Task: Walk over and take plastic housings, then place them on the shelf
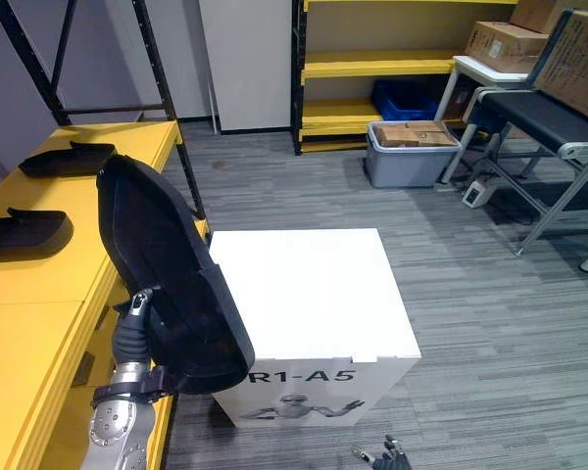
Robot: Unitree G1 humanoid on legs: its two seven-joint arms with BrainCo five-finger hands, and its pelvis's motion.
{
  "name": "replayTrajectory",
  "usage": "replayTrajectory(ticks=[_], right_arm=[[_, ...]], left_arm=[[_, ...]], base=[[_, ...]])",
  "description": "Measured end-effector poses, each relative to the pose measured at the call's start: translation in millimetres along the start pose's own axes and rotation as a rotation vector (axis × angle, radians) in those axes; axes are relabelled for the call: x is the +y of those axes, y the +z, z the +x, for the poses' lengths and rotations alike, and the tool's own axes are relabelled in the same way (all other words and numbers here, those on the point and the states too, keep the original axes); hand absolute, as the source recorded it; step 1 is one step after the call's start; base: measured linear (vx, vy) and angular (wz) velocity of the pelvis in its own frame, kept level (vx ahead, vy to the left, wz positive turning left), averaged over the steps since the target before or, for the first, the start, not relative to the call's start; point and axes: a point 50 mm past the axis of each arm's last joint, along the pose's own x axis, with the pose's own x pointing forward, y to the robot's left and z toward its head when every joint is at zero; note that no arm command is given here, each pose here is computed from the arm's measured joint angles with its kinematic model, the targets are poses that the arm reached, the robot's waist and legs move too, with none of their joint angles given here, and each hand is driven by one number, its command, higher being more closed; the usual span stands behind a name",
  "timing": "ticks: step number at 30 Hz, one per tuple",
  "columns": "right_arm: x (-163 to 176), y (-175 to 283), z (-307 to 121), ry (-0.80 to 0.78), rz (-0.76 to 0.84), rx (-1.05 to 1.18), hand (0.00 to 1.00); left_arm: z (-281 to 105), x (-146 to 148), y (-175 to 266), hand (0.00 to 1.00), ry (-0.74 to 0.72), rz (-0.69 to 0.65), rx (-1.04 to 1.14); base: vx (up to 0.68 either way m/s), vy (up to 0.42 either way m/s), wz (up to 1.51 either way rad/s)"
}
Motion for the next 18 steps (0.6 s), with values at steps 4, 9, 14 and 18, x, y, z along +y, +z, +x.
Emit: replayTrajectory(ticks=[4,9,14,18], right_arm=[[6,-1,1,0.027,-0.028,0.007,0.00],[17,8,4,0.065,-0.075,-0.019,0.00],[23,39,12,0.072,-0.102,-0.114,0.00],[20,42,14,0.048,-0.144,-0.118,0.00]], left_arm=[[-2,-2,-2,1.00,0.002,-0.008,0.010],[-10,-2,-5,1.00,0.014,-0.014,0.033],[-13,-2,6,1.00,0.044,-0.037,-0.015],[-13,-4,-1,1.00,0.037,-0.042,0.017]], base=[[0.00,0.017,0.44],[0.00,0.019,1.32],[-0.05,0.088,1.61],[0.11,0.236,1.05]])
